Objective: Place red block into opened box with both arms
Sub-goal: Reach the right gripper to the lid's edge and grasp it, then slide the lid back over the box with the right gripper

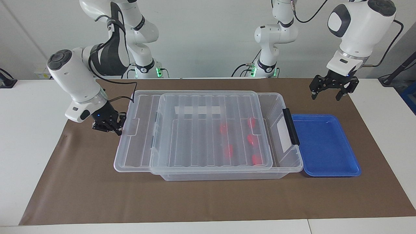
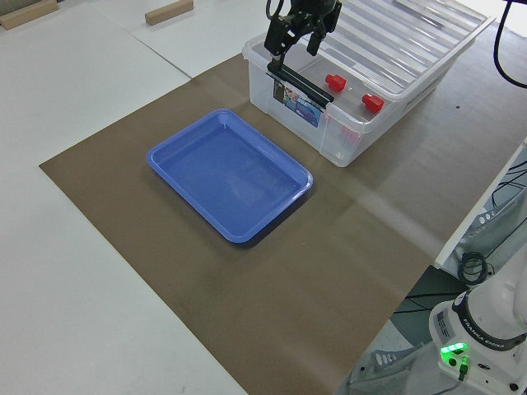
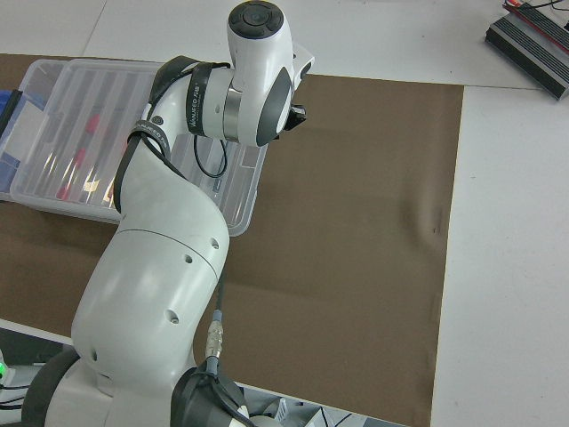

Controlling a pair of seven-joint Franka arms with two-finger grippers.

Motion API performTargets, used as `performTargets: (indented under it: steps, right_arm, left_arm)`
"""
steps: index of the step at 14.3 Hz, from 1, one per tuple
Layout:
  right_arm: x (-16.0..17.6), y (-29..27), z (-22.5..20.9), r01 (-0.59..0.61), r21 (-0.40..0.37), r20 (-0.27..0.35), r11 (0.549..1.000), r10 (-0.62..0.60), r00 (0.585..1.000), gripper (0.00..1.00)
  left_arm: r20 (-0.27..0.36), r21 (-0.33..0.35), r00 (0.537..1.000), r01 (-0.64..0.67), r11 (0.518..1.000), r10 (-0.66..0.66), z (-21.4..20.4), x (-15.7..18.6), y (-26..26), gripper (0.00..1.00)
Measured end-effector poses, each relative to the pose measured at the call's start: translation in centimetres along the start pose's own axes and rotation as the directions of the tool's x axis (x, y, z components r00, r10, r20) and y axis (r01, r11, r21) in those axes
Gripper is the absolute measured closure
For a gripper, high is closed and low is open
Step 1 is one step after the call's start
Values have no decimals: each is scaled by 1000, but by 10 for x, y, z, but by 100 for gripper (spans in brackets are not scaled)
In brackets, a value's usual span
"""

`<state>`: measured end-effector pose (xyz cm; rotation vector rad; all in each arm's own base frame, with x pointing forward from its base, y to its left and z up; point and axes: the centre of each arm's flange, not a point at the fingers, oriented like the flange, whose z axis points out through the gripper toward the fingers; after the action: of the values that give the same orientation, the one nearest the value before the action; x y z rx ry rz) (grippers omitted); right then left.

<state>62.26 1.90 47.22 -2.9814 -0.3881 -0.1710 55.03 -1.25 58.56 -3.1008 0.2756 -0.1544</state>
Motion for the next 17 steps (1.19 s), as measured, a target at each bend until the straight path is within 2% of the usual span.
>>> performTargets:
  steps: [10, 14, 17]
  right_arm:
    - [11, -50, 6, -31, 7, -6, 999, 32, 999, 99]
    - [12, -57, 6, -43, 8, -6, 999, 43, 999, 99]
    - [12, -57, 6, -43, 8, -6, 999, 43, 999, 99]
  left_arm:
    - [-6, 1, 1000, 1, 1000, -1, -3, -1, 0, 0]
    - [-22, 4, 1000, 7, 1000, -7, -22, -3, -3, 0]
    - [-11, 3, 1000, 16, 1000, -16, -25, -6, -8, 0]
